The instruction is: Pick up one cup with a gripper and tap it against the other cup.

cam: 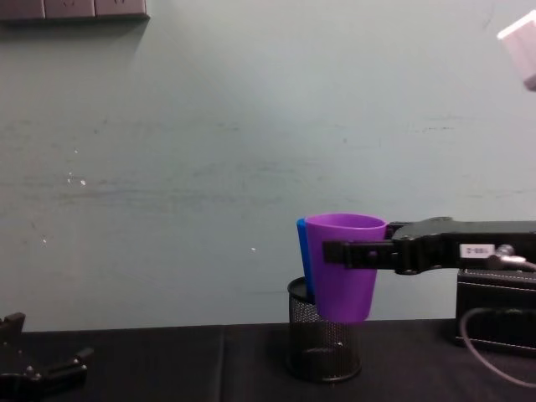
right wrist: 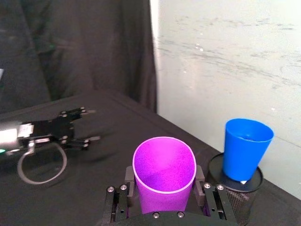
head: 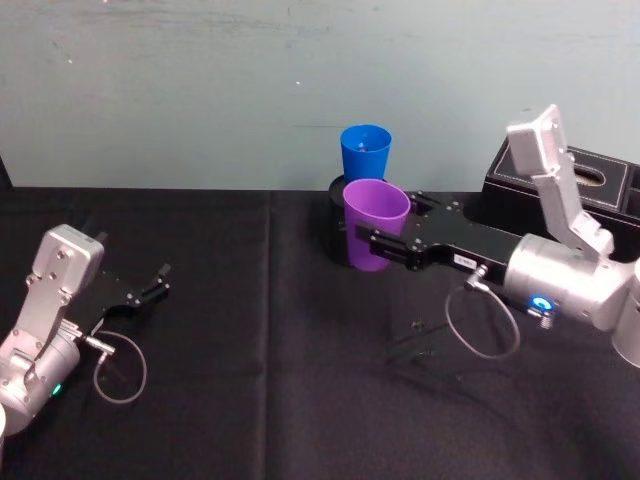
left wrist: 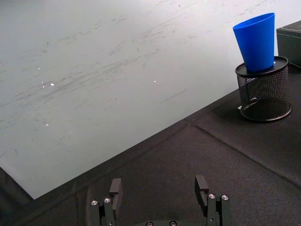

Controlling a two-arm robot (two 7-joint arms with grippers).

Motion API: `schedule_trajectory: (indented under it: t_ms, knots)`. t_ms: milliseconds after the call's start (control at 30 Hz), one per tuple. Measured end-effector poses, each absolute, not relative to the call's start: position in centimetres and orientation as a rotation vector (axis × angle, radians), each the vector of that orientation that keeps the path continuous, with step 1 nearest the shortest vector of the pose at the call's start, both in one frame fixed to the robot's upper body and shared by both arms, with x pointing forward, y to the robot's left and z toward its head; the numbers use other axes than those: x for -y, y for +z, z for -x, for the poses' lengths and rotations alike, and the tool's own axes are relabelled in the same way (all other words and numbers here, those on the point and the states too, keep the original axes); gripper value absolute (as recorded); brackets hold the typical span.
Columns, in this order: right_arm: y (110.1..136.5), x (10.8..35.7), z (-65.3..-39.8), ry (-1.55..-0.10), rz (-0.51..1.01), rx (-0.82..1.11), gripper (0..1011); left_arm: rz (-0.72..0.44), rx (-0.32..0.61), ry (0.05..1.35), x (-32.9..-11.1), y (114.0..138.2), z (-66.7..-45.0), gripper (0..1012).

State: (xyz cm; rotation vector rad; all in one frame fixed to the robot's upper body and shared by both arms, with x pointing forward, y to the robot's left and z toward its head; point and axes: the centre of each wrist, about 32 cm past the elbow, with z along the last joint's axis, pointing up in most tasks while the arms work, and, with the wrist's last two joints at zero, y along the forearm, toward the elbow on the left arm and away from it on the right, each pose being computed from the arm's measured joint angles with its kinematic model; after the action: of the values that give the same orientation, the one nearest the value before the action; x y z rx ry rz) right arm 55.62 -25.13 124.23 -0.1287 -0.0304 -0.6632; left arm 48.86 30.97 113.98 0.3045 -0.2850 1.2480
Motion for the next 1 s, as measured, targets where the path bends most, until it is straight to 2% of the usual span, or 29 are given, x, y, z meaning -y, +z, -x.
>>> schedule_trajectory:
  t_ms: [533, 1000]
  knots:
    - [124.1, 22.8, -59.5, -0.794, 0.122, 0.018, 718, -0.304, 0.285, 1.248, -31.0, 114.0, -48.9, 1011]
    - [123.6, 21.9, -61.0, -0.854, 0.088, 0.024, 718, -0.304, 0.285, 1.248, -31.0, 114.0, -48.9, 1011]
